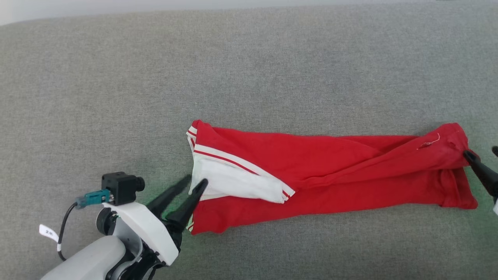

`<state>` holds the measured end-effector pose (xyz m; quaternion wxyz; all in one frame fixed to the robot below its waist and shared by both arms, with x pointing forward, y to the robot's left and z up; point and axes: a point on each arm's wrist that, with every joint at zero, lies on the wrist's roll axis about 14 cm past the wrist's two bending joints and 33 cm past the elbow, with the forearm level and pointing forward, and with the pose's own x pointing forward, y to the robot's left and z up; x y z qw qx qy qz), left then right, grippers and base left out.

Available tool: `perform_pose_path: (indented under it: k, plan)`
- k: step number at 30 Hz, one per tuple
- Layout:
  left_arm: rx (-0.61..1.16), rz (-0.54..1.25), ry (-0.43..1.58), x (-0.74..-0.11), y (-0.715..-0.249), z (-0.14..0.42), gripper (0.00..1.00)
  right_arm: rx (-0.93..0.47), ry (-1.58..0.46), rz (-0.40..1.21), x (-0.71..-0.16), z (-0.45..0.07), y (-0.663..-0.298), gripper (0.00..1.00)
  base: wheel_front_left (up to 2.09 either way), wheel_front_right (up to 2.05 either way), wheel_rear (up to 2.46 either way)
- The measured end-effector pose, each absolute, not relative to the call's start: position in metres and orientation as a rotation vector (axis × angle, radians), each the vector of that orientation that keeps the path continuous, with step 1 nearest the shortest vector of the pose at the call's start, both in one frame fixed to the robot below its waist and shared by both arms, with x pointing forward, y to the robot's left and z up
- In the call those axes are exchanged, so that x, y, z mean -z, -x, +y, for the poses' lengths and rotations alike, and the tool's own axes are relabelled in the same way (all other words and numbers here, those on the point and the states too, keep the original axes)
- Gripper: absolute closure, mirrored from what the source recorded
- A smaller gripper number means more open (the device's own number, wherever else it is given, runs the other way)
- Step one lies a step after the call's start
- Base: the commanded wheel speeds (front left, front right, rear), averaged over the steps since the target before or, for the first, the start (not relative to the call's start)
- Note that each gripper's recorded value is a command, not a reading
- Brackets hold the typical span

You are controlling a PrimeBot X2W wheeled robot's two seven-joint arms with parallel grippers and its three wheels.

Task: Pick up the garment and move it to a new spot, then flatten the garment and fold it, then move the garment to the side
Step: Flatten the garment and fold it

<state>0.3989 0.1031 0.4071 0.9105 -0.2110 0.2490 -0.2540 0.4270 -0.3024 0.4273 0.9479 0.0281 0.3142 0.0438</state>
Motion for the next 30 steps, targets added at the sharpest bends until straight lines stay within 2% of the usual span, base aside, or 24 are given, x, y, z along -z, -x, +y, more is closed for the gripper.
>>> perform_pose_path:
  k: [6, 15, 29, 30]
  plan:
    - [0.452, 0.438, 0.477, -0.421, -0.400, 0.113, 0.00, -0.082, -0.152, 0.686, -0.421, -0.295, -0.420, 0.00, 0.00, 0.00, 0.00]
    - [0.264, 0.332, 0.472, -0.419, -0.387, 0.149, 0.00, -0.055, -0.181, 0.815, -0.398, -0.296, -0.417, 0.00, 0.00, 0.00, 0.00]
    - [0.062, 0.166, 0.134, -0.435, -0.365, 0.204, 0.00, -0.094, -0.180, 0.909, -0.384, -0.274, -0.425, 0.00, 0.00, 0.00, 0.00]
    - [0.057, 0.158, 0.121, -0.437, -0.365, 0.205, 0.00, -0.094, -0.179, 0.916, -0.383, -0.274, -0.425, 0.06, 0.00, 0.00, 0.00]
